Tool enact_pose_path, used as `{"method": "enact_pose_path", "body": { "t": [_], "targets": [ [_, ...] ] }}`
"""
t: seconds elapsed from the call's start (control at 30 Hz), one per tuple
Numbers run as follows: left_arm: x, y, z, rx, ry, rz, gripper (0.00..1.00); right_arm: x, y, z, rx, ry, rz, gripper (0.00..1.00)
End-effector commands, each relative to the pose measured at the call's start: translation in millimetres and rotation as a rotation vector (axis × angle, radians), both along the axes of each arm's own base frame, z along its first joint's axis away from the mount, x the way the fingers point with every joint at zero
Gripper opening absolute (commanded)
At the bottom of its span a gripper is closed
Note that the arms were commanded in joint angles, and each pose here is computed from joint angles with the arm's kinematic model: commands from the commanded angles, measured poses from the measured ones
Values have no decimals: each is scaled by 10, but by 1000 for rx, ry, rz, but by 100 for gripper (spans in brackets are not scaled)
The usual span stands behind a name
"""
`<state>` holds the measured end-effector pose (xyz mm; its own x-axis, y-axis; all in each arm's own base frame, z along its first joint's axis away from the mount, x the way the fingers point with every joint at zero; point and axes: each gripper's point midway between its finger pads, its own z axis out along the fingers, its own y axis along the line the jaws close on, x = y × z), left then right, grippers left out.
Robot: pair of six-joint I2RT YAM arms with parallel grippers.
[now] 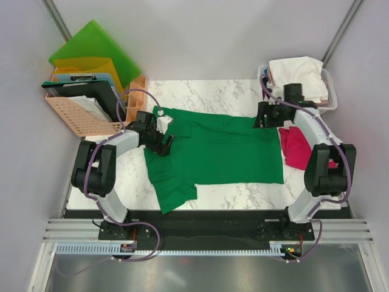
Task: Fold and stack the t-shirts
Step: Fold the flattened tshirt in 1/3 of the way
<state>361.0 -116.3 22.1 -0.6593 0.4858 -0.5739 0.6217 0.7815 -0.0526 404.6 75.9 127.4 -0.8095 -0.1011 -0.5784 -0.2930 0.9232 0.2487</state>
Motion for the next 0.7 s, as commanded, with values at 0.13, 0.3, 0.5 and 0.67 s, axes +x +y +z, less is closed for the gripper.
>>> {"method": "enact_pose_path", "body": {
  "t": [0.13, 0.3, 0.5, 0.67],
  "targets": [
    [-104, -36, 21, -19, 3, -43, 95, -263, 165, -75, 682, 227, 69, 70],
    [-105, -11, 31, -5, -5, -44, 95, -213, 103, -237, 678, 244, 52, 70],
    [-149, -13, 20, -9, 6, -46, 95, -23, -304, -248, 679, 185, -32, 69],
    [-150, 14, -19, 6, 9, -44, 94, -20, -675, -415, 539, 143, -97, 69]
  ]
}}
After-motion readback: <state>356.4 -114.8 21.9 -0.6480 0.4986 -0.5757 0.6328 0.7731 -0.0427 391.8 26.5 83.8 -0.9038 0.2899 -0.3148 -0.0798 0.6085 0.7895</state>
